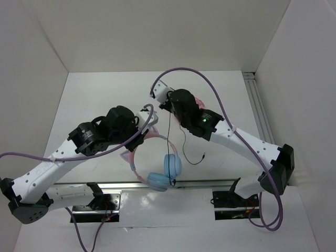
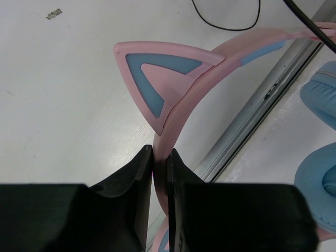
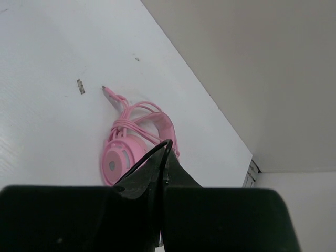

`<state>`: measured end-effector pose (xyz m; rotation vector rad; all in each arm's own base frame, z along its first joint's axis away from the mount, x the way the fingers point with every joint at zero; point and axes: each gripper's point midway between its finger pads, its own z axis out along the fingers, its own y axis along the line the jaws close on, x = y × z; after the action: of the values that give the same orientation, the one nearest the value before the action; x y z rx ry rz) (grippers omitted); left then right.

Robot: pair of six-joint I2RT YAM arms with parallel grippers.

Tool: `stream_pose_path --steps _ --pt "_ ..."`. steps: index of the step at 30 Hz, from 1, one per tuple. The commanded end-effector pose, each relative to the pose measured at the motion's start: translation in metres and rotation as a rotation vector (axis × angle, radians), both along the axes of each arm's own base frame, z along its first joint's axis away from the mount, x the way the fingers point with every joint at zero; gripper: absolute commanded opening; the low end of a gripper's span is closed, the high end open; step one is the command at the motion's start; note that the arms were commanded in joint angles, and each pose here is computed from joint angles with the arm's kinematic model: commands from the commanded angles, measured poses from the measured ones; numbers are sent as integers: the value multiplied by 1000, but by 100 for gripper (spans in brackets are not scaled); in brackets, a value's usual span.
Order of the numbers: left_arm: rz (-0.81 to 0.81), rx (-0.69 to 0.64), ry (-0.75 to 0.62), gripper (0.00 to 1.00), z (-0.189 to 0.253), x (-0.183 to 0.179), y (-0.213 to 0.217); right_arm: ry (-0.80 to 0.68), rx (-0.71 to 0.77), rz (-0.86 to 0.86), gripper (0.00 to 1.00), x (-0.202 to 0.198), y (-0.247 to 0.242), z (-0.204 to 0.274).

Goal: Wrap the headphones

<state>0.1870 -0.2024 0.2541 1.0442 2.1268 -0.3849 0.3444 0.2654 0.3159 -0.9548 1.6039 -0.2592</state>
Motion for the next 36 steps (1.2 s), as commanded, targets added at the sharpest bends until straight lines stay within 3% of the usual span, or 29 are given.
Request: stream_pose_path --steps 1,12,20,28,32,36 --pt "-30 -134 -96 0 48 -3 -7 -26 108 18 0 11 4 11" --pt "-91 -295 -161 0 105 -21 -11 49 267 135 0 15 30 -3" --pt "188 -455 -330 0 160 18 5 184 458 363 0 -5 69 -26" --pt "282 -675 -469 0 235 29 12 312 680 634 0 -34 125 -26" --pt "383 -698 -468 0 246 45 13 321 805 738 12 -37 143 -20" --pt "498 -721 -472 0 249 62 17 408 849 791 14 -39 160 -38"
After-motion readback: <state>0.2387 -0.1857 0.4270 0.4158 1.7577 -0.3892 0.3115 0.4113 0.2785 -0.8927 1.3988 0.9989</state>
